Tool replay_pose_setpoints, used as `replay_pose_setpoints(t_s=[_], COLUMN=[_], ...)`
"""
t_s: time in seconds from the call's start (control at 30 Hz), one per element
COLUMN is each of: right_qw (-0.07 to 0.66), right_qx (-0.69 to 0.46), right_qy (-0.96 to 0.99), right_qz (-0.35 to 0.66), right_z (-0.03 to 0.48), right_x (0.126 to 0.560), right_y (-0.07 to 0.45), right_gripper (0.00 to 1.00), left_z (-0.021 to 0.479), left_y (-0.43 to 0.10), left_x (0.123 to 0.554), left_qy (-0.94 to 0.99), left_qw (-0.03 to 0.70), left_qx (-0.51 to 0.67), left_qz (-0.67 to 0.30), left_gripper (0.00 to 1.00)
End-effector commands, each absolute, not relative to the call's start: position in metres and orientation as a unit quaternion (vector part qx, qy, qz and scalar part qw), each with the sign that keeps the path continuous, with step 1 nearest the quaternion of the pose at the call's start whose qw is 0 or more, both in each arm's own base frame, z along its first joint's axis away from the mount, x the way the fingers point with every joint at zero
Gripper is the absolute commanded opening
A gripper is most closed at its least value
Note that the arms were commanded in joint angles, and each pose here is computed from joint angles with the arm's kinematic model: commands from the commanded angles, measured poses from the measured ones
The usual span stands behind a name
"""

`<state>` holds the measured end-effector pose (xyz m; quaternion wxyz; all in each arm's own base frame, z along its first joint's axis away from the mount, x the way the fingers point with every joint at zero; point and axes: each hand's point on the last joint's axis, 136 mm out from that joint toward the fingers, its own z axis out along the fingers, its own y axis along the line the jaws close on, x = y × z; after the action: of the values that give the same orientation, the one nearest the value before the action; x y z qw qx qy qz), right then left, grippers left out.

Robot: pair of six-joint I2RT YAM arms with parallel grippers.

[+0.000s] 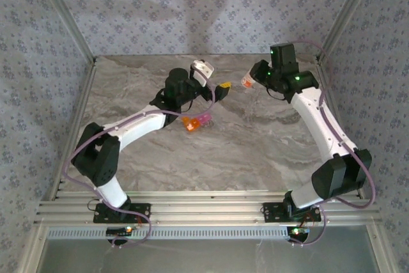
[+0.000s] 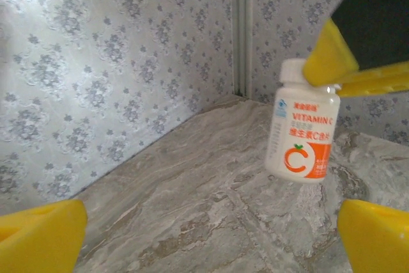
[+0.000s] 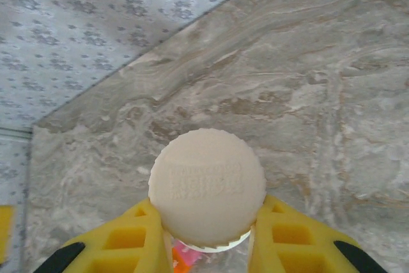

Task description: Sort the pills into containers

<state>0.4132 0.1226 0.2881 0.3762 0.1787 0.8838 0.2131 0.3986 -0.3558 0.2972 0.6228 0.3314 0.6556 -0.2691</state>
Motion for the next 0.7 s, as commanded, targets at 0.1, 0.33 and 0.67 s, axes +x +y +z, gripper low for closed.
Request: replay_pose_setpoints(t_s=[0.1, 0.33, 0.67], right_qw=[0.384, 0.392, 0.39], right_qx=[0.138, 0.106, 0.072], right_qy=[0.902, 0.91, 0.917], right_qz=[0.14, 0.087, 0.038], right_z=[0.252, 0.213, 0.158], right_x=[0.405, 0.401, 0.385], right_y=[0.104, 0.094, 0.088], right_gripper=[0.24, 0.24, 0.24], left_z=[0.295, 0.282, 0.266], left_y=[-0.321, -0.285, -0.268], left_x=[0.398, 0.399, 0.396], left_qy=[0.695, 0.731, 0.765], left_qw=[0.61, 0.598, 0.566], left_qx=[0.292, 0.244, 0.206], left_qz=[-0.244, -0.218, -0.227], left_gripper=[1.0, 1.0, 1.0])
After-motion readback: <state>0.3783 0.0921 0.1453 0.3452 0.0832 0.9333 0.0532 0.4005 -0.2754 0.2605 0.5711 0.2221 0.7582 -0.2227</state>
